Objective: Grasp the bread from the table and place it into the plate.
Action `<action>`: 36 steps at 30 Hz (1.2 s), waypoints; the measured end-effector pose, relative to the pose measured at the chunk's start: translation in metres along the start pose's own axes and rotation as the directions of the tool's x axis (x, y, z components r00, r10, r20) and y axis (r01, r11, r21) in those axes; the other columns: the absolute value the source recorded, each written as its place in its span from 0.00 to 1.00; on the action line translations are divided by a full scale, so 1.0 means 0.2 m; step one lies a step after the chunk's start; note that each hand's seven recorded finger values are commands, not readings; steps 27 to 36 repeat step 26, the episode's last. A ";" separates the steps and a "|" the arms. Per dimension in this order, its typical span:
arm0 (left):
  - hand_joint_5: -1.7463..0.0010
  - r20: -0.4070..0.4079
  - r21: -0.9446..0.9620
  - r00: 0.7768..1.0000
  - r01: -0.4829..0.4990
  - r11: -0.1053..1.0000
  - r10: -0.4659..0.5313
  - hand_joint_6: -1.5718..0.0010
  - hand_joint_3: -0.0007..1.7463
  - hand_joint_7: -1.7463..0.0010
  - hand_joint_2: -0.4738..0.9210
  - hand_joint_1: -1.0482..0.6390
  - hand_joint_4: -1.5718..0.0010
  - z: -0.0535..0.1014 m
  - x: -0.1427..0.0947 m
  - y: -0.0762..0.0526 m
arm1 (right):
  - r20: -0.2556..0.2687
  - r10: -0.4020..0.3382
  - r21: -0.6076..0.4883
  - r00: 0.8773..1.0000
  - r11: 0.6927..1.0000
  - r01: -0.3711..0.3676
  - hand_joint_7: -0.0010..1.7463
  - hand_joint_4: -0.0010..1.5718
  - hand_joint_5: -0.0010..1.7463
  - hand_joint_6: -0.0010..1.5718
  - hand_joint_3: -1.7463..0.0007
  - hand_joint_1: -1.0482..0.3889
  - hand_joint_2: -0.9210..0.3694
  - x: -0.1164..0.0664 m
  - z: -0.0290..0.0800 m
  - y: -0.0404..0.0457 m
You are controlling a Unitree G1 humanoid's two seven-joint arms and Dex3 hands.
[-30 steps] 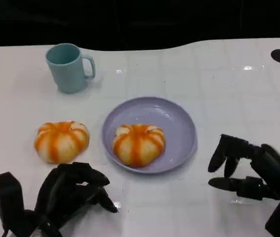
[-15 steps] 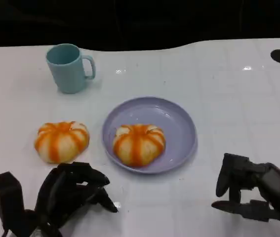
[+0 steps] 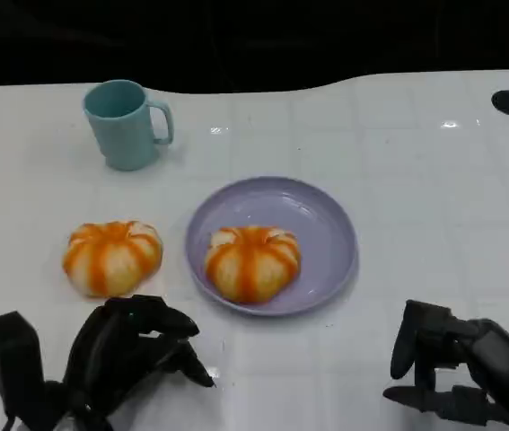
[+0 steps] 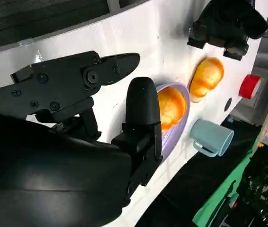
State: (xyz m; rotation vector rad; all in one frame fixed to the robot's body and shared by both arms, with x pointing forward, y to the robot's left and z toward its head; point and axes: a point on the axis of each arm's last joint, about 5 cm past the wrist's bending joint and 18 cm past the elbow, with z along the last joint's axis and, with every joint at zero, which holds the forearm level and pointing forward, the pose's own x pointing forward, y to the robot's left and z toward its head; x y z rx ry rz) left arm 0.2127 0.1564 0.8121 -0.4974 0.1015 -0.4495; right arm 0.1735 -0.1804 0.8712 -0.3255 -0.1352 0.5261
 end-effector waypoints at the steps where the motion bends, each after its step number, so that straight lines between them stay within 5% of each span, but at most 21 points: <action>1: 0.66 0.000 0.000 1.000 0.000 1.000 0.000 0.00 0.00 0.87 0.83 0.00 0.00 0.00 0.00 0.00 | 0.002 0.003 -0.006 1.000 1.000 -0.003 0.92 0.39 1.00 0.30 0.89 0.45 0.00 0.00 -0.01 0.001; 9: 0.66 0.001 0.004 1.000 0.001 1.000 -0.001 0.00 0.00 0.87 0.84 0.00 0.00 0.01 0.00 0.00 | 0.027 0.017 -0.059 0.999 0.998 -0.015 0.82 0.41 0.99 0.38 0.89 0.43 0.00 0.00 -0.03 0.012; 36: 0.66 0.001 0.006 1.000 -0.001 1.000 0.001 0.00 0.00 0.87 0.84 0.00 0.00 0.01 -0.01 0.01 | 0.055 0.015 -0.075 0.998 0.997 -0.011 0.82 0.41 0.99 0.39 0.90 0.45 0.00 0.02 -0.03 0.014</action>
